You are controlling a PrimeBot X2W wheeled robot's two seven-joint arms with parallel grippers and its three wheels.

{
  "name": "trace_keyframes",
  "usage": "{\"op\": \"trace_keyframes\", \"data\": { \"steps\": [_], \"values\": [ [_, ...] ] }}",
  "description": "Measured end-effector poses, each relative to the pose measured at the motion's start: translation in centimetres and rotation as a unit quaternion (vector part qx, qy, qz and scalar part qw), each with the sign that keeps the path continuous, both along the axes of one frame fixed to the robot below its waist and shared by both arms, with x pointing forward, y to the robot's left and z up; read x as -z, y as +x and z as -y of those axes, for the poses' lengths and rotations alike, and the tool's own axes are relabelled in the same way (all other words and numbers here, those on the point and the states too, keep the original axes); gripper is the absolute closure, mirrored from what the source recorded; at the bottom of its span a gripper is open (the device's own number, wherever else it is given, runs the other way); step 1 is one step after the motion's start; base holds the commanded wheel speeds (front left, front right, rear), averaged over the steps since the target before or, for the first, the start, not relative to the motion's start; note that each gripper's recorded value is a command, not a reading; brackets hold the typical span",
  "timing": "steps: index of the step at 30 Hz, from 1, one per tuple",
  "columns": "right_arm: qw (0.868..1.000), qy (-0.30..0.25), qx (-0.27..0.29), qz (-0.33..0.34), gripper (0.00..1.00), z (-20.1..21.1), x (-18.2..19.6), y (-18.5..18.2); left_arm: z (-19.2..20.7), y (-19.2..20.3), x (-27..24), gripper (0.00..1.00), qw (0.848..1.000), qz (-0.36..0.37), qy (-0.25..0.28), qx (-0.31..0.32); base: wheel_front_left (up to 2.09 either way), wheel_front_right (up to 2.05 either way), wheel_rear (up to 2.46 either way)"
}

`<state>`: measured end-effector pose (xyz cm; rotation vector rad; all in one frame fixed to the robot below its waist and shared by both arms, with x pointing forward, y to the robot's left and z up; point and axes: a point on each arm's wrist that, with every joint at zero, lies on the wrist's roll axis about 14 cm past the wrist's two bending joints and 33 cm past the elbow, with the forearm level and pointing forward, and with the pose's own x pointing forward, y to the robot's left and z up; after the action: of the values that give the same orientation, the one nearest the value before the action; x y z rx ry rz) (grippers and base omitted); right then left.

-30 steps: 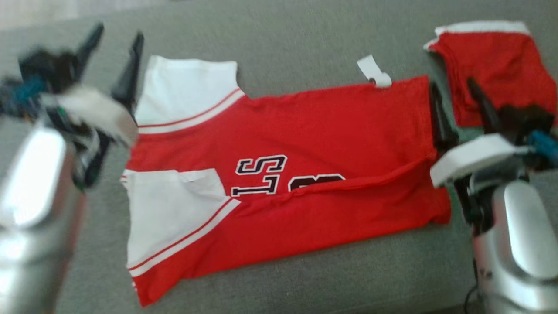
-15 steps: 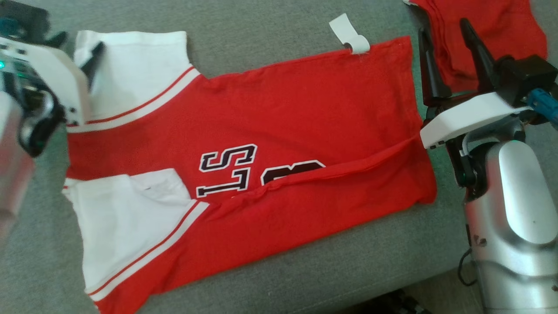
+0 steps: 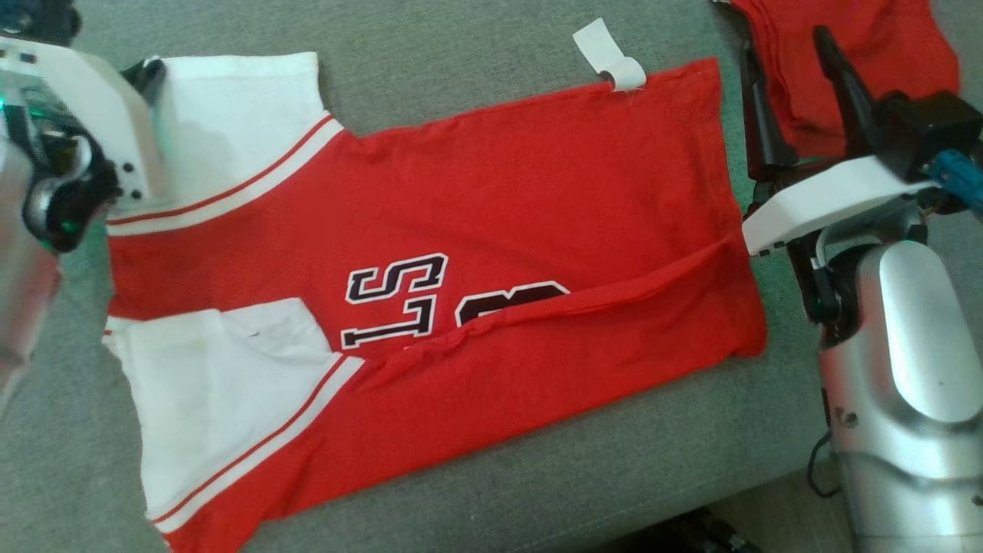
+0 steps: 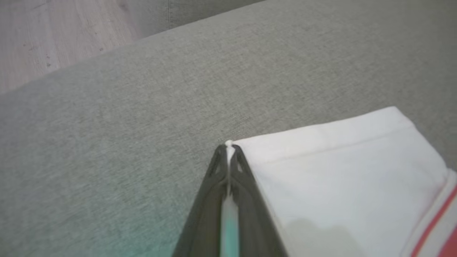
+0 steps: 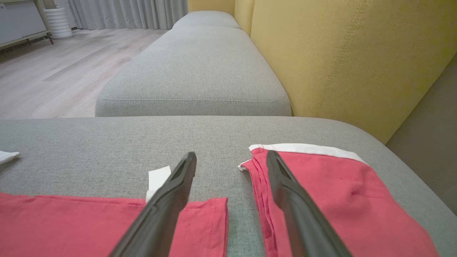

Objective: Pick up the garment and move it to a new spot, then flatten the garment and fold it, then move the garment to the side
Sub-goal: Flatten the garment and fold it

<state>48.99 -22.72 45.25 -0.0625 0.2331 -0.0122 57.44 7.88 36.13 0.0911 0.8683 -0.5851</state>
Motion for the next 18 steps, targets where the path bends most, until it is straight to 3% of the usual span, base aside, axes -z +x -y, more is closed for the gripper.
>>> {"op": "trace_keyframes", "data": {
  "steps": [5,10,14,18],
  "values": [
    [1.0,-0.005,-0.019,-0.008,0.0,-1.0,0.0,0.4,-0.4,0.1,-1.9,1.0,0.998,0.059,-0.027,-0.011,0.0,0.0,0.0],
    [0.998,-0.01,-0.05,-0.027,0.0,-2.2,-0.1,1.3,0.0,0.6,-6.6,1.0,0.985,0.158,-0.074,-0.018,0.0,0.0,0.0],
    [0.994,-0.01,-0.07,-0.088,0.0,-2.9,2.3,1.0,-0.1,-0.6,-9.6,1.0,0.973,0.208,-0.094,-0.011,0.0,0.0,0.0],
    [0.988,-0.016,-0.073,-0.135,0.0,-2.6,4.3,0.6,-1.0,-2.4,-9.9,1.0,0.972,0.215,-0.094,-0.015,0.0,0.0,0.0]
  ]
}}
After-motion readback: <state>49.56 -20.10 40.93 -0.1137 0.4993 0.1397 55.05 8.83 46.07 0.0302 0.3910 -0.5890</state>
